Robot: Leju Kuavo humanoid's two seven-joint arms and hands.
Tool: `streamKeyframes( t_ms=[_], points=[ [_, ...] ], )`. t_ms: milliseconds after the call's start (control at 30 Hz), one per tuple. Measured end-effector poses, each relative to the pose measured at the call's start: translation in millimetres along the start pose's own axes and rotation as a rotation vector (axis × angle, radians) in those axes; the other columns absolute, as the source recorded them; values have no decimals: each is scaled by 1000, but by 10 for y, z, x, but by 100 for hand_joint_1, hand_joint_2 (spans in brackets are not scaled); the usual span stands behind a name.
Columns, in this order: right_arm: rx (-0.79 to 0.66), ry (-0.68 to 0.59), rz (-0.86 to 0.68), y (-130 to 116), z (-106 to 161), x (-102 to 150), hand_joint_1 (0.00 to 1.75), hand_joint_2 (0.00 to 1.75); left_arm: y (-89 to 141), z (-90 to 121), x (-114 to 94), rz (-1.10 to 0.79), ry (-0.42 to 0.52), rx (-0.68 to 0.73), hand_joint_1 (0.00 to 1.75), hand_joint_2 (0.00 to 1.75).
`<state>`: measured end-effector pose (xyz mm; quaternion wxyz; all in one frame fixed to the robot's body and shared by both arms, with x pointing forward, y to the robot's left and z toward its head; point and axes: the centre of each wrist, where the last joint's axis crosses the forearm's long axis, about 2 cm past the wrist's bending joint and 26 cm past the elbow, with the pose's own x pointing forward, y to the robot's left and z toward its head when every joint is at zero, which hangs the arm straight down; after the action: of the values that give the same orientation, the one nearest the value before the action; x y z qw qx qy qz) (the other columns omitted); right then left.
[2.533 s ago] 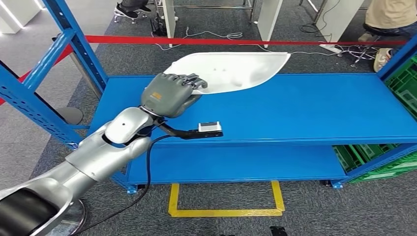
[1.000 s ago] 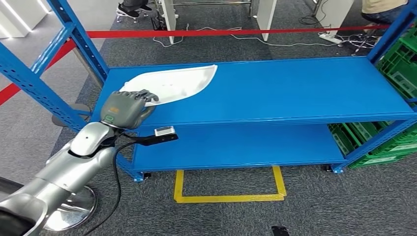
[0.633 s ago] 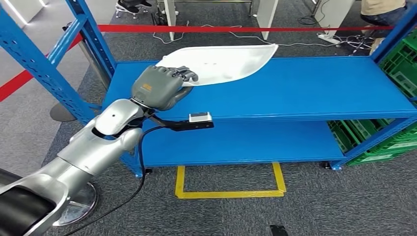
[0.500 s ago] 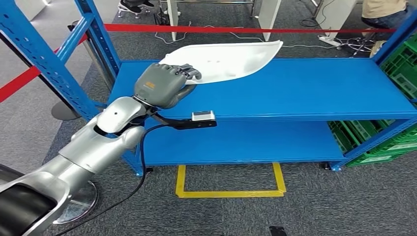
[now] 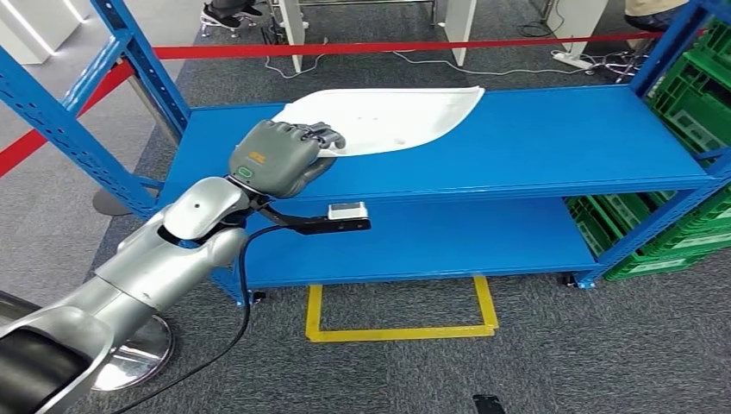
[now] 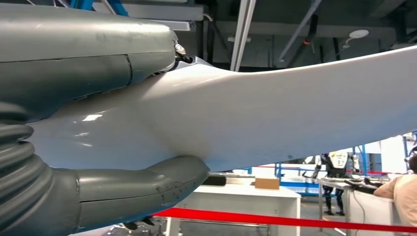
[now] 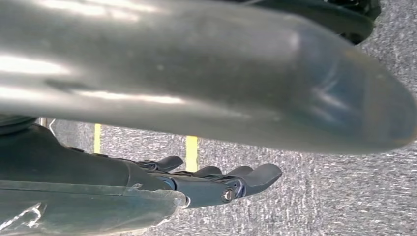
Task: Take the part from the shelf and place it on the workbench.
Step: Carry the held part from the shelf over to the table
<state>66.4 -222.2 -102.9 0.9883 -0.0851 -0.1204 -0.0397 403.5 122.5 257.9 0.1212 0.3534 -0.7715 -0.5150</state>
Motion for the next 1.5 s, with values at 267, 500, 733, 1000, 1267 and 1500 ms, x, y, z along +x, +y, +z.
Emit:
streamKeyframes(
  t_ms=[267,500,733,1000,1267,1500],
  points=[
    [0,1,0,2,1,-2,0,0,-18,41,-19,-4,3,-7,175,175],
    [0,5,0,1,2,-14,0,0,-33,59,-6,-3,0,-10,175,175],
    [0,3,0,3,1,-4,0,0,-52,73,13,-3,-8,-17,175,175],
    [0,3,3,3,2,-11,0,0,-33,61,20,-7,-17,-11,175,175],
    [-1,-2,7,3,1,-4,0,0,16,25,26,-13,-27,4,175,175],
    [-2,-2,11,2,2,-10,0,0,32,12,36,-13,-23,9,175,175]
  ],
)
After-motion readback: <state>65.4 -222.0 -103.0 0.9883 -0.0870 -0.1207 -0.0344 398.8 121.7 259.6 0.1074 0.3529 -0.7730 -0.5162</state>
